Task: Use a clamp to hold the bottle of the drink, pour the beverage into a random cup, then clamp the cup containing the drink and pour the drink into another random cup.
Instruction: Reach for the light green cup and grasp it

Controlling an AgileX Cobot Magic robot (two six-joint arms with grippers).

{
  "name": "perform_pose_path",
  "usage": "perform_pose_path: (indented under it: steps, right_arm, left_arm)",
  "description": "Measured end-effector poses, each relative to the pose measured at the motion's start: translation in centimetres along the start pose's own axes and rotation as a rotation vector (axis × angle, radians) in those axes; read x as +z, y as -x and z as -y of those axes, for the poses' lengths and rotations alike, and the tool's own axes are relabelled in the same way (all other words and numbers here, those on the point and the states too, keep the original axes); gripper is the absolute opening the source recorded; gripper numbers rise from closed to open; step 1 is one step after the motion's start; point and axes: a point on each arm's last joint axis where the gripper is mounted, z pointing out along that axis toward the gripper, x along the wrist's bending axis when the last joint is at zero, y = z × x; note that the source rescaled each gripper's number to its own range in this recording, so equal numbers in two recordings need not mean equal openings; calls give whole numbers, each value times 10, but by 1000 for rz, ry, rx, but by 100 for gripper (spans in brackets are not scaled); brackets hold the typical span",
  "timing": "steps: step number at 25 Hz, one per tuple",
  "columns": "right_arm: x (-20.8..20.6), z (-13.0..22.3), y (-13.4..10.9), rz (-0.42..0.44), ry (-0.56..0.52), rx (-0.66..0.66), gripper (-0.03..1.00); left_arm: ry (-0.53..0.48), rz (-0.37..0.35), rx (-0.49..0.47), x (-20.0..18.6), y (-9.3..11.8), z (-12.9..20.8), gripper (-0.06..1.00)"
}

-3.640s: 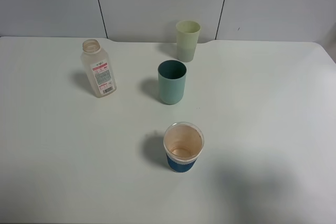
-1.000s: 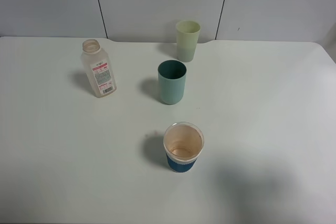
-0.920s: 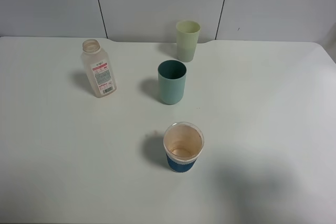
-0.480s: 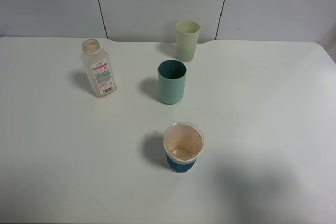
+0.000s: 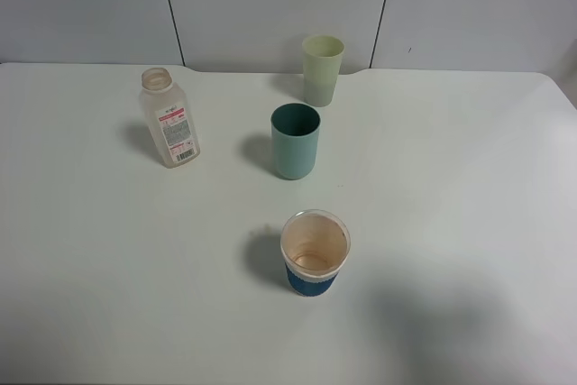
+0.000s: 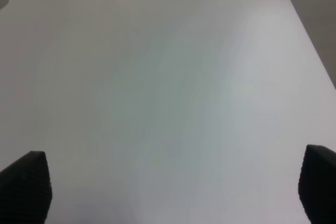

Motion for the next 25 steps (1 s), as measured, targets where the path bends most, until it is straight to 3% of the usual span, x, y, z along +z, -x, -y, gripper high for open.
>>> perform_pose_path:
  steps: [20,25]
  right_arm:
    - [2,-1,2,19,-11,15,100]
    - [12,-28,3,22,-27,12,100]
  left_arm:
    - [0,0,0,0,0,0,100]
    - [0,0,0,0,0,0,100]
